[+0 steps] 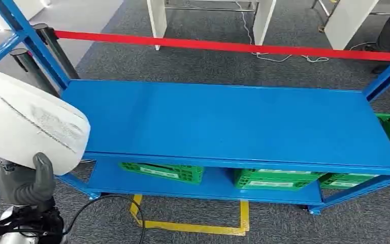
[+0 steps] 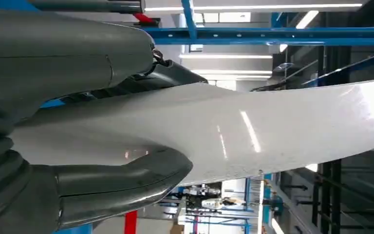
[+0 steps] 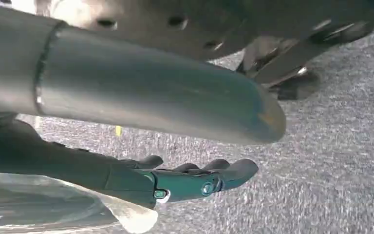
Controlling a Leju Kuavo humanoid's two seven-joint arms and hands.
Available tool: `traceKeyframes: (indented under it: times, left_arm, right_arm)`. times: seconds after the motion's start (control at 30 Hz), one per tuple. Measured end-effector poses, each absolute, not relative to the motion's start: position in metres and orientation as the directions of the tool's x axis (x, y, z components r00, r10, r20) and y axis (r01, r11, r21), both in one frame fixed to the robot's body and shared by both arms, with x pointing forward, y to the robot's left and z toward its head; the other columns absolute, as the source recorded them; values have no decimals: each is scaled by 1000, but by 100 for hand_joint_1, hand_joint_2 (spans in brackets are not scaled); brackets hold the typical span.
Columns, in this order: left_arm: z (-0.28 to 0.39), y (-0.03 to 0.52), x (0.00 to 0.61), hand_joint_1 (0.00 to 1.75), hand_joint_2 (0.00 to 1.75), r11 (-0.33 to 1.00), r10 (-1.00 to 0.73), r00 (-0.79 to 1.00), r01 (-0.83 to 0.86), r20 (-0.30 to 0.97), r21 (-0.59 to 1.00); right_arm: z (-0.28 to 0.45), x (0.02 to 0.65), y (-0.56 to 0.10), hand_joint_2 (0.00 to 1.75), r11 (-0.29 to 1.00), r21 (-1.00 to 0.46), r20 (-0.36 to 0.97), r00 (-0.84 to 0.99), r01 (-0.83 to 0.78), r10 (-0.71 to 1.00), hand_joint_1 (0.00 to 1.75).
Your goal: Take the parts from the cabinet and place them on the table.
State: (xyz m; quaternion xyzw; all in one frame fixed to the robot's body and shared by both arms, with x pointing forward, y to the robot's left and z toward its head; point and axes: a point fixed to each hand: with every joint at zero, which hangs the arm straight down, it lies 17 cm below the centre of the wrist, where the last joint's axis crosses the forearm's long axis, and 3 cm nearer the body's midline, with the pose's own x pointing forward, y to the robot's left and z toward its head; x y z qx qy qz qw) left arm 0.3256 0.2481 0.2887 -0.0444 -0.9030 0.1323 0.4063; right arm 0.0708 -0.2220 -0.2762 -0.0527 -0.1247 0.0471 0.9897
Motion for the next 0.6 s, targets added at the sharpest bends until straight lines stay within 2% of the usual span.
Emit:
traceKeyframes:
  times: [0.6]
  left_arm:
    - [289,242,324,175,175,961,218,-662,17,717,-276]
  right_arm:
    - [-275,76,-220,0,995,-83,255,964,-54,73,0]
